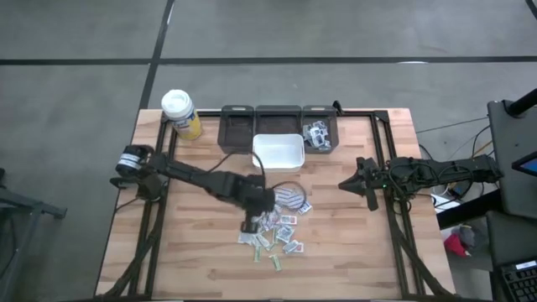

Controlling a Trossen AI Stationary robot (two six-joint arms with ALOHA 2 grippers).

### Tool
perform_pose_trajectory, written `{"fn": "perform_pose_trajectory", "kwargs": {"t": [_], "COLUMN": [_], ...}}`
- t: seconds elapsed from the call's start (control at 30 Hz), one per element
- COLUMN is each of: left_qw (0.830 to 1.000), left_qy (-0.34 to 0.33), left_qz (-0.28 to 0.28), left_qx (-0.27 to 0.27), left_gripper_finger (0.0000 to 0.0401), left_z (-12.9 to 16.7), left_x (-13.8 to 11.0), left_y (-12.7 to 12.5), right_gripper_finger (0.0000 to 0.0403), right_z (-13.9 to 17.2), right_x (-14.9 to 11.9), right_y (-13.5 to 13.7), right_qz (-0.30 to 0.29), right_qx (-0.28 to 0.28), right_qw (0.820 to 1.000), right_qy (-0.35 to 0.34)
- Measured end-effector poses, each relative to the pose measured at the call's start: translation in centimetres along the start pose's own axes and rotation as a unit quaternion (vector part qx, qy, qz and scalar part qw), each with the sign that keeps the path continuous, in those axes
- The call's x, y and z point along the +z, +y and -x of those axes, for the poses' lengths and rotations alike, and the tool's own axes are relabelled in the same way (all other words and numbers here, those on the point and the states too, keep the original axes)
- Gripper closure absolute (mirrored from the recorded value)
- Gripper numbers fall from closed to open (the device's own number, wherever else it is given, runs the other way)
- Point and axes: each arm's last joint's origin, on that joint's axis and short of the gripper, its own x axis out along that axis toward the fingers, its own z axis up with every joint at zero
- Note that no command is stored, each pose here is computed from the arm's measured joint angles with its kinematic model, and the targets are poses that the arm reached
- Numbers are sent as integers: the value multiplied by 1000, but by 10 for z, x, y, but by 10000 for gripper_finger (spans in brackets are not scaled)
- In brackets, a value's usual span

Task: Pick & Place First Aid Supplies
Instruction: Put the blue alcohol pad into the right black bin

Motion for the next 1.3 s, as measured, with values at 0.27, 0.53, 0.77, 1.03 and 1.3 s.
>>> {"fn": "perform_pose_trajectory", "kwargs": {"t": [0.27, 0.53, 0.77, 1.03, 1.3], "left_qw": [975, 923, 913, 947, 956], "left_qy": [-217, -345, -339, -220, -144], "left_qz": [-35, -23, -25, -27, -6], "left_qx": [42, 171, 225, 234, 256], "left_gripper_finger": [400, 401, 401, 401, 401], "left_z": [22, 30, 8, -51, -70], "left_x": [50, 77, 104, 118, 118], "left_y": [44, 105, 158, 206, 235], "right_gripper_finger": [369, 369, 369, 369, 369], "right_z": [0, 0, 0, 0, 0], "right_x": [0, 0, 0, 0, 0], "right_y": [0, 0, 0, 0, 0], "right_qz": [0, 0, 0, -2, -2], "right_qx": [0, 0, 0, 0, 0], "right_qw": [1000, 1000, 1000, 1000, 1000], "right_qy": [0, 0, 0, 0, 0]}}
